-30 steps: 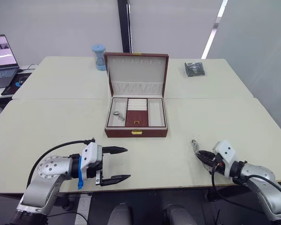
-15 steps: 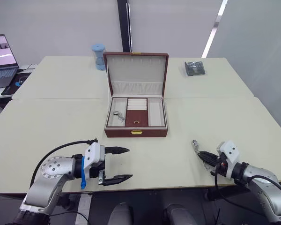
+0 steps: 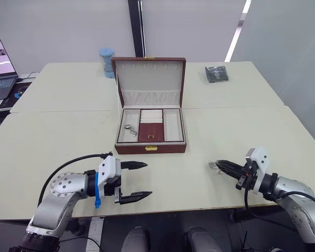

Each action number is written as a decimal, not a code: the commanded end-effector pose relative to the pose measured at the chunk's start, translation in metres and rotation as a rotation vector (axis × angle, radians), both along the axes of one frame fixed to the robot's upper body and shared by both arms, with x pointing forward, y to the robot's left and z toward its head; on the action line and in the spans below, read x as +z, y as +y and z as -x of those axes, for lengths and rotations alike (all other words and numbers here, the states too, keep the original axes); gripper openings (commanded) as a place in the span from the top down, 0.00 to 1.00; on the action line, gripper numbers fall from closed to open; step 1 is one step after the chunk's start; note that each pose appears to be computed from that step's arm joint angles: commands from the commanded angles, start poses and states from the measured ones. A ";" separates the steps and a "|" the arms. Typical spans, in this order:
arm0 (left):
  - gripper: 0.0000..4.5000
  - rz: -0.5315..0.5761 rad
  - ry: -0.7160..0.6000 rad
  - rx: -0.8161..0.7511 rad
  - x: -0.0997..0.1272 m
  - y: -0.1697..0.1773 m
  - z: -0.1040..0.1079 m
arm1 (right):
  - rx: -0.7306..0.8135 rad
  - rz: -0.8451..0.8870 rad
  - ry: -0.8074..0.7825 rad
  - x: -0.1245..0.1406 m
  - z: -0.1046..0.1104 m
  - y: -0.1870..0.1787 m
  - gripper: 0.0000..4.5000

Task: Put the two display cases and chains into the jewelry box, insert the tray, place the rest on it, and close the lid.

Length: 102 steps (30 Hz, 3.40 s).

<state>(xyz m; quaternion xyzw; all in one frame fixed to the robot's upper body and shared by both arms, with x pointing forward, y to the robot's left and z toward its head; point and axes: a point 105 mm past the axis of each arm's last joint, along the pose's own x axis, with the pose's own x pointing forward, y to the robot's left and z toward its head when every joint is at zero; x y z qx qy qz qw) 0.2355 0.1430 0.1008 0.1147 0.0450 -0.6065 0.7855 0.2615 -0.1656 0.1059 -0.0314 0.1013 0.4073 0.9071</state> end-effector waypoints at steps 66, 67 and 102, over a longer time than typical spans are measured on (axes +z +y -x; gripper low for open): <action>0.00 0.217 -0.091 0.470 0.020 0.007 -0.009 | 0.030 -0.187 -0.172 0.072 -0.131 0.122 0.45; 0.00 0.217 -0.091 0.469 0.020 0.008 -0.010 | 0.030 -0.188 -0.175 0.072 -0.131 0.122 0.39; 0.00 -0.064 -0.028 0.928 0.044 0.203 -0.019 | -0.023 0.238 -0.077 0.015 -0.038 -0.092 0.01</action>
